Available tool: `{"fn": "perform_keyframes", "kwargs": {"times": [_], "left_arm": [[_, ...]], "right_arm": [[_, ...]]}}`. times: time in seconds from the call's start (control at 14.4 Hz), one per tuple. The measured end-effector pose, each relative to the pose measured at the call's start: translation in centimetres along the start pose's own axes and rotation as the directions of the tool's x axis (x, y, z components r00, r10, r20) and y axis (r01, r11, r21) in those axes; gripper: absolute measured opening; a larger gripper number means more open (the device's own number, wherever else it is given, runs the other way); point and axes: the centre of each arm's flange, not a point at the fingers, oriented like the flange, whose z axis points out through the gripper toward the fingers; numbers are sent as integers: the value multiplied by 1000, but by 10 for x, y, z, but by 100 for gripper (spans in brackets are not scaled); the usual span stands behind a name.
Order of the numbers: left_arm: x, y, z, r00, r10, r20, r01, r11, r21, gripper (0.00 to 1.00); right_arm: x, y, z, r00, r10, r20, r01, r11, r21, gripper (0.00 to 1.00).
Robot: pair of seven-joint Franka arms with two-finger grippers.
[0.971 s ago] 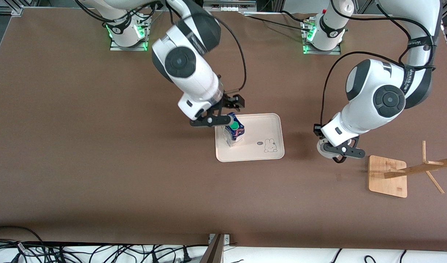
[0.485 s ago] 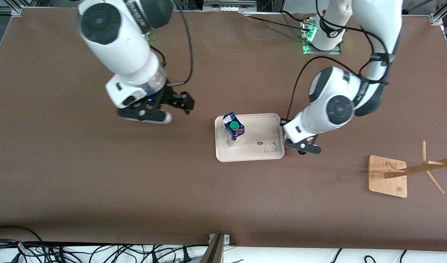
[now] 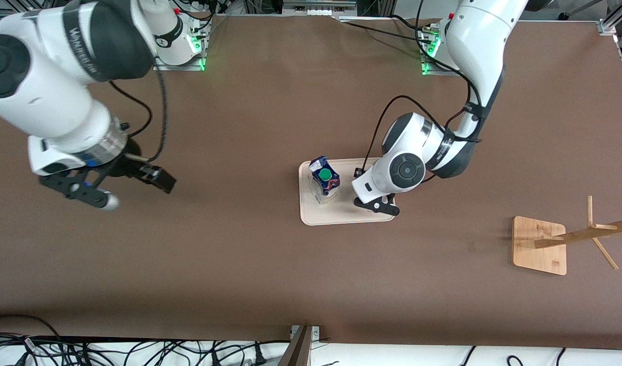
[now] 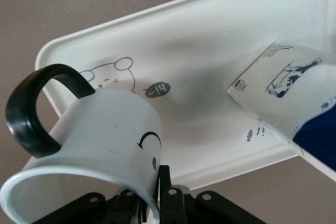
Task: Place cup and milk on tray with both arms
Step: 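Open the right gripper and withdraw while the left gripper carries the mug over, then lower the mug onto the tray and open the left gripper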
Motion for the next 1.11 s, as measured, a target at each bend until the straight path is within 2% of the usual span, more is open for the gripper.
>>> {"fn": "perform_keyframes", "kwargs": {"times": [0.35,0.55,0.76,0.97,1.11], "left_arm": [[7,2,15,1000,2,18,-2,1000,2,9],[7,3,15,1000,2,20,-2,1000,3,9],[7,3,15,1000,1,21,-1,1000,4,9],[7,2,15,1000,-5,23,5,1000,6,9],[8,0,16,1000,-8,25,7,1000,7,11]], "right_arm": [[51,90,9,991,-133,30,134,991,-20,100],[60,120,11,987,-150,66,152,988,-28,100],[63,129,8,985,-158,64,160,987,-33,100],[70,145,4,957,-285,60,287,957,-35,100],[73,155,3,945,-320,60,323,946,-34,100]]}}
